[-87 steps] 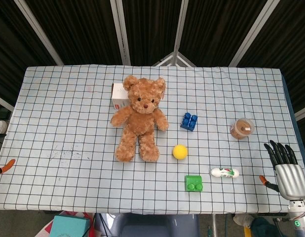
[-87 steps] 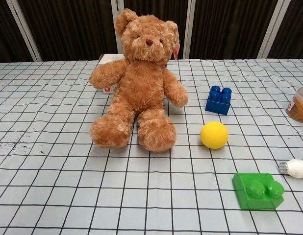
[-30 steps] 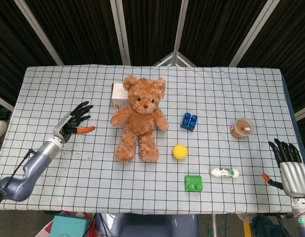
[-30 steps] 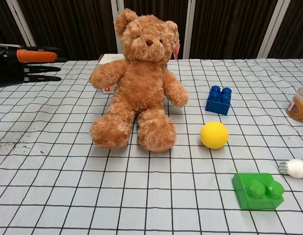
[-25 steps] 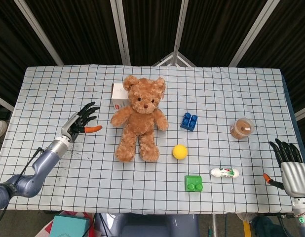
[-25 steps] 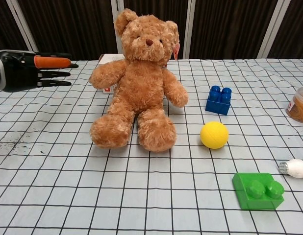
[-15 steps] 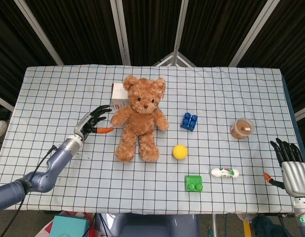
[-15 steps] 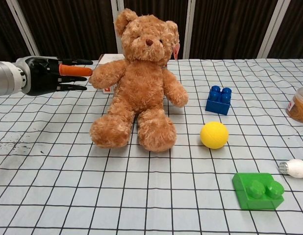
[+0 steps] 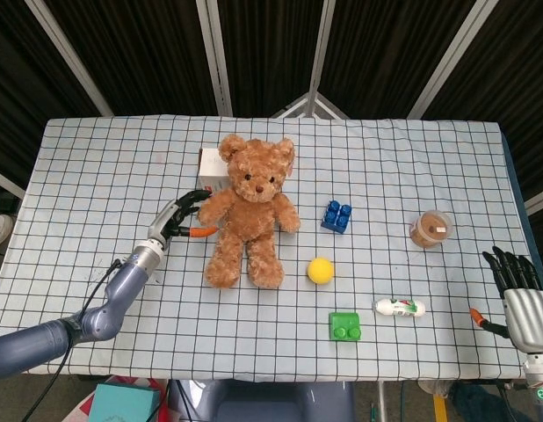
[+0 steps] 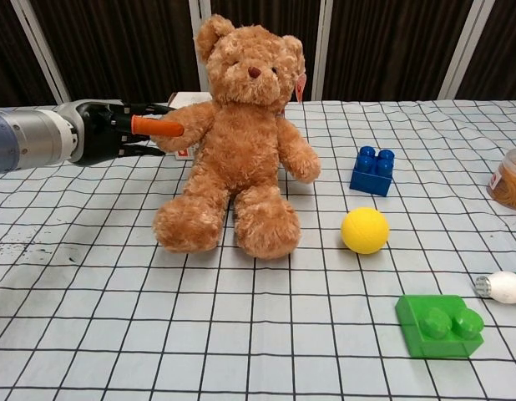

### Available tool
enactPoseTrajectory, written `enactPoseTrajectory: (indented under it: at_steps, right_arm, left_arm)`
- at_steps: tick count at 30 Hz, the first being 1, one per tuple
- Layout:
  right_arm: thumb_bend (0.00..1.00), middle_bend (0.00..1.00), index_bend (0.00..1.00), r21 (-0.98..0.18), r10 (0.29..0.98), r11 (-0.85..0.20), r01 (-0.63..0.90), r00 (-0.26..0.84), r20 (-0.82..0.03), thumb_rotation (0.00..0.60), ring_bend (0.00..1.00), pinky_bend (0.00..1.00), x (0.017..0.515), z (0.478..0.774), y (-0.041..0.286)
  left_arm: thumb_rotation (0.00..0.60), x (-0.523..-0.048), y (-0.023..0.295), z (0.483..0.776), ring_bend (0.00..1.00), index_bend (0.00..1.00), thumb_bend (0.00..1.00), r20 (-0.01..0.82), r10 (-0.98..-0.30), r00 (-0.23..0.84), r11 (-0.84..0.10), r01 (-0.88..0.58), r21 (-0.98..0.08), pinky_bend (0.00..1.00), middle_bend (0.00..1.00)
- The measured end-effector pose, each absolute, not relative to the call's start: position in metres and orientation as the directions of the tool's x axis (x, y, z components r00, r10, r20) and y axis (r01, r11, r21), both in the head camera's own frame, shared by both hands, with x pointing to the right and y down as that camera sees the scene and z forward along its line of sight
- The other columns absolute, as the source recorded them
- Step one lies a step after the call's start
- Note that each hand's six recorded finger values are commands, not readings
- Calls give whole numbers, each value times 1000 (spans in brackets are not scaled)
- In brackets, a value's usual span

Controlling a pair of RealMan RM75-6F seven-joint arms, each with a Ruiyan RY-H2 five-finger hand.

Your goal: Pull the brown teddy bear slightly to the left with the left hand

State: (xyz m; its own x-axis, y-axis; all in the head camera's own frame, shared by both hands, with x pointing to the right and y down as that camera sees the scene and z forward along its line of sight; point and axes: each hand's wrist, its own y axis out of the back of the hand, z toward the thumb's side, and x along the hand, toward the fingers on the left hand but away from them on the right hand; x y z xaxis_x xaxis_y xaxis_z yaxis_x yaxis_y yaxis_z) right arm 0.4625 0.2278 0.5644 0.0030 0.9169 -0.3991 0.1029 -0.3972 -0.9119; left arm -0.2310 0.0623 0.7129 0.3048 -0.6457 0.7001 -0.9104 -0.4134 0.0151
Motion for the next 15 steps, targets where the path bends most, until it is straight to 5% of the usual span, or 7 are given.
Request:
enactPoseTrajectory:
  at_steps: [15]
  right_arm:
    - [209, 17, 0, -911, 916, -397, 107, -5, -400, 600, 29, 0, 465, 563, 228]
  left_arm:
    - [600, -210, 60, 716, 11, 335, 429, 688, -672, 274, -351, -936, 30, 95, 362]
